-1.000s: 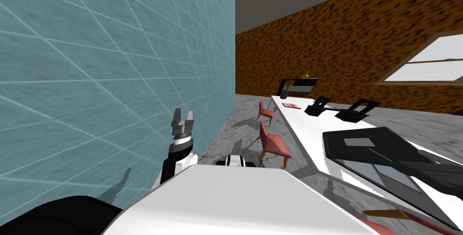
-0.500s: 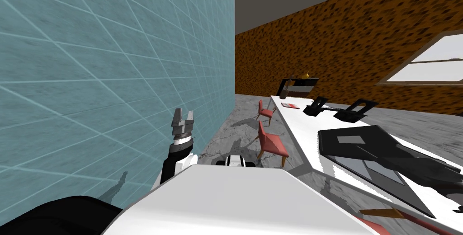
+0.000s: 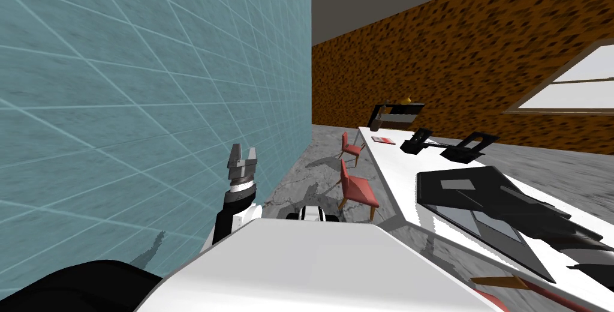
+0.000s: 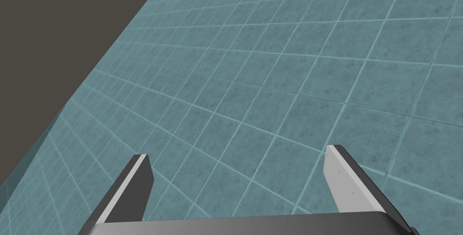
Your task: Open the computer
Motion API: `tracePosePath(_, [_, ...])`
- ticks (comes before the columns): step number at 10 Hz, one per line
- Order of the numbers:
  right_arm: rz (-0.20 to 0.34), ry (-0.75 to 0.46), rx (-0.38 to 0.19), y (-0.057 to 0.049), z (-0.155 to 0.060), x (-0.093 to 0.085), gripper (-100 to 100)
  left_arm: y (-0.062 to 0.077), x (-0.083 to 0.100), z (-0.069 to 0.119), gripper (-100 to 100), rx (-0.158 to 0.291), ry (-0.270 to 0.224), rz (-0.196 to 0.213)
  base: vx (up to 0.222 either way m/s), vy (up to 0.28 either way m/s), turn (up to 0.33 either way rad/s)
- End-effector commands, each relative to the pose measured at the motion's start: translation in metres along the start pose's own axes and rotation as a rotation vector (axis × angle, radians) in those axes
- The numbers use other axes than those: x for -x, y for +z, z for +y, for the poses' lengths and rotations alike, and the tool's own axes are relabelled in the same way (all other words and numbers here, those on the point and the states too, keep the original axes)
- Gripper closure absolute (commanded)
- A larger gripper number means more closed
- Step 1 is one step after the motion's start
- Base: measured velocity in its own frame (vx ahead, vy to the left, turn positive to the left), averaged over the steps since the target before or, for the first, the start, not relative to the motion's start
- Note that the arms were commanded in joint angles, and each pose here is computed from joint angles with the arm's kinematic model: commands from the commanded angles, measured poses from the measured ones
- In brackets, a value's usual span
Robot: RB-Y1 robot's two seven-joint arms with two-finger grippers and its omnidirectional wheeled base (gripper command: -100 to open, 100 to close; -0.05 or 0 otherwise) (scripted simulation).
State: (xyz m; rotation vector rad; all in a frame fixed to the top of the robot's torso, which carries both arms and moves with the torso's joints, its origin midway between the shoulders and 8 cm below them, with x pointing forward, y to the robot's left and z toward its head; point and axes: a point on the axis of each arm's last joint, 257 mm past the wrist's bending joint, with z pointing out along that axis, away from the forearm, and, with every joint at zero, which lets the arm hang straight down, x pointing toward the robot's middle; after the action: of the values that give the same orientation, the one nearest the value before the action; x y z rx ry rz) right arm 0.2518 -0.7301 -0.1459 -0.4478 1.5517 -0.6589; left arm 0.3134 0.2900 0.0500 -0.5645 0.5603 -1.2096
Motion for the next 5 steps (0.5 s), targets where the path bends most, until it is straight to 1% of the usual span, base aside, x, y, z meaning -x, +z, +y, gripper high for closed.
tracePosePath(1, [-0.05, -0.026, 0.025, 0.006, 0.014, 0.011, -100, 0.0, 0.0, 0.0, 0, 0.0, 0.0, 0.0, -0.032, -0.072, 0.016])
tracePosePath(2, [-0.09, -0.044, 0.042, 0.008, 0.025, 0.02, -100, 0.0, 0.0, 0.0, 0, 0.0, 0.0, 0.0, -0.044, -0.074, 0.019])
tracePosePath(4, [-0.166, -0.073, 0.071, 0.013, 0.047, 0.036, -100, 0.0, 0.0, 0.0, 0, 0.0, 0.0, 0.0, -0.065, -0.123, 0.033])
tracePosePath(5, [-0.162, -0.077, 0.07, 0.011, 0.046, 0.035, -100, 0.0, 0.0, 0.0, 0, 0.0, 0.0, 0.0, -0.032, -0.079, 0.024])
